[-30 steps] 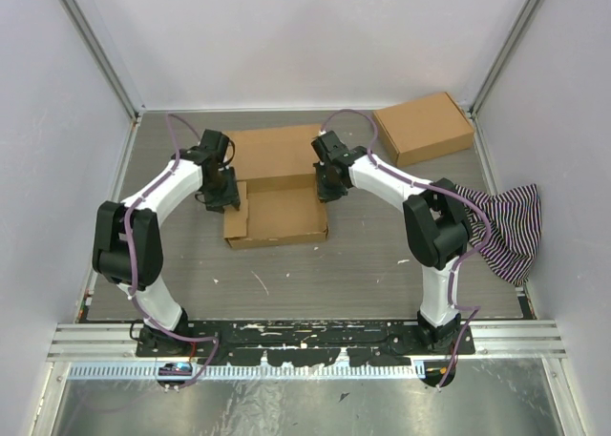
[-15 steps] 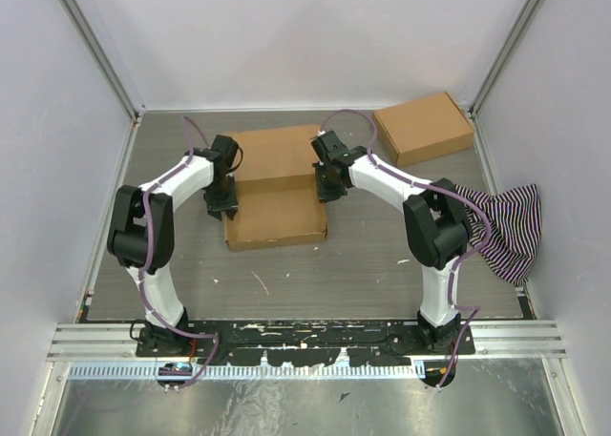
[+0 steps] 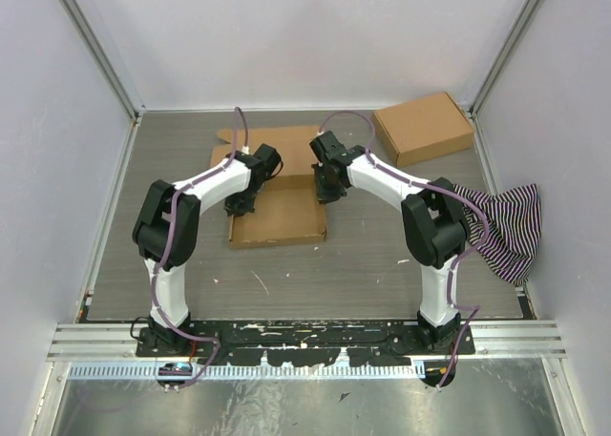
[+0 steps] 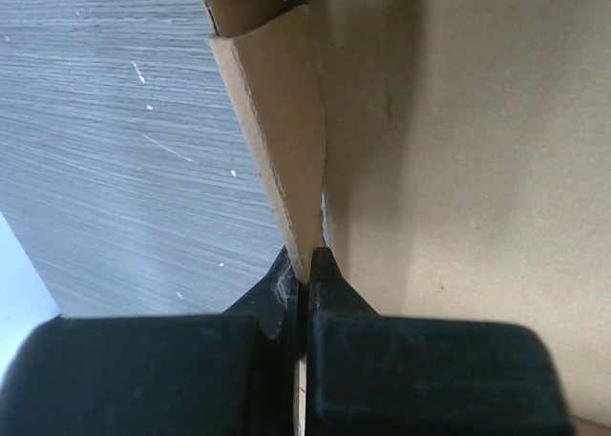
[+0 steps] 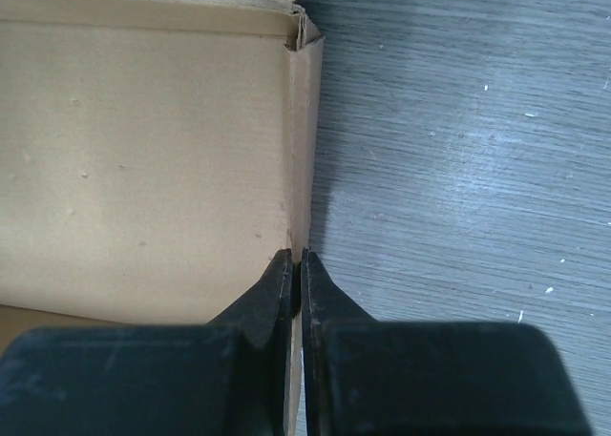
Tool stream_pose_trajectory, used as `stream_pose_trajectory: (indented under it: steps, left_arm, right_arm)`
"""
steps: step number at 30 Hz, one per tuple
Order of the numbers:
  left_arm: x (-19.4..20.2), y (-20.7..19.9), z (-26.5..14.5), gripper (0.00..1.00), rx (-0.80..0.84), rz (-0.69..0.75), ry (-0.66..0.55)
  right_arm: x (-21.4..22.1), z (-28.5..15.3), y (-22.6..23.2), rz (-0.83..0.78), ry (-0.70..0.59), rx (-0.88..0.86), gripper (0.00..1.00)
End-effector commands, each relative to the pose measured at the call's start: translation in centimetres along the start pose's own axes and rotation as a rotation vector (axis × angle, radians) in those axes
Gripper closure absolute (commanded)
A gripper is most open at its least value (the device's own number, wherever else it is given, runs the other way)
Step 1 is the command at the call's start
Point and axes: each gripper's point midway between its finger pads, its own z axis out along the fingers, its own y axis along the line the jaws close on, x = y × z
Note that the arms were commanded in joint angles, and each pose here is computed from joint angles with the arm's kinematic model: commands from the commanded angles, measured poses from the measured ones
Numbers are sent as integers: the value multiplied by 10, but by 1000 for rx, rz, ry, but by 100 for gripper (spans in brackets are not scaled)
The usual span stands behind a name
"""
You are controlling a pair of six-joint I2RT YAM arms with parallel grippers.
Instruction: Fold the paper box
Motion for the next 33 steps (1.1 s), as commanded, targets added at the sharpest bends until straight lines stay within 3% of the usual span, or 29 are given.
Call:
stream_pose_trajectory:
  steps: [1, 6, 10, 15, 19, 22, 24, 25, 26, 28, 29, 33]
  left_arm:
    - [18, -1, 16, 100, -35, 13, 50]
    - [15, -14, 13, 66, 95, -59, 66]
    - [5, -5, 2, 59, 104, -94, 52]
    - [-19, 22, -36, 46, 91, -122, -45]
    - [-37, 43, -66, 43, 105, -165, -112]
    - [-51, 60, -83, 42, 143, -228, -146]
    - [-62, 72, -90, 42, 193, -290, -165]
    - [-68, 78, -92, 42, 218, -321, -178]
    - [-76, 85, -94, 41, 242, -358, -200]
    - [-94, 92, -90, 39, 311, -424, -237]
    - [-101, 94, -86, 38, 348, -453, -245]
    - [-117, 96, -60, 40, 458, -563, -187]
  right_arm:
    - [-6, 1, 11, -2, -10, -19, 99]
    - [-1, 5, 12, -4, 3, -25, 98]
    - [-1, 3, 10, -6, 0, -14, 95]
    - [-18, -17, 8, -5, -65, 3, 83]
    - [-42, -39, 4, -7, -130, 28, 69]
    - [-65, -59, -2, 1, -185, 29, 65]
    - [-85, -76, -8, 31, -234, -1, 73]
    - [-97, -83, -13, 49, -263, -23, 91]
    - [-111, -91, -15, 65, -306, -64, 98]
    - [-134, -102, -17, 76, -361, -194, 99]
    - [-145, -105, -21, 92, -383, -259, 96]
    - [-177, -94, -33, 162, -368, -509, 63]
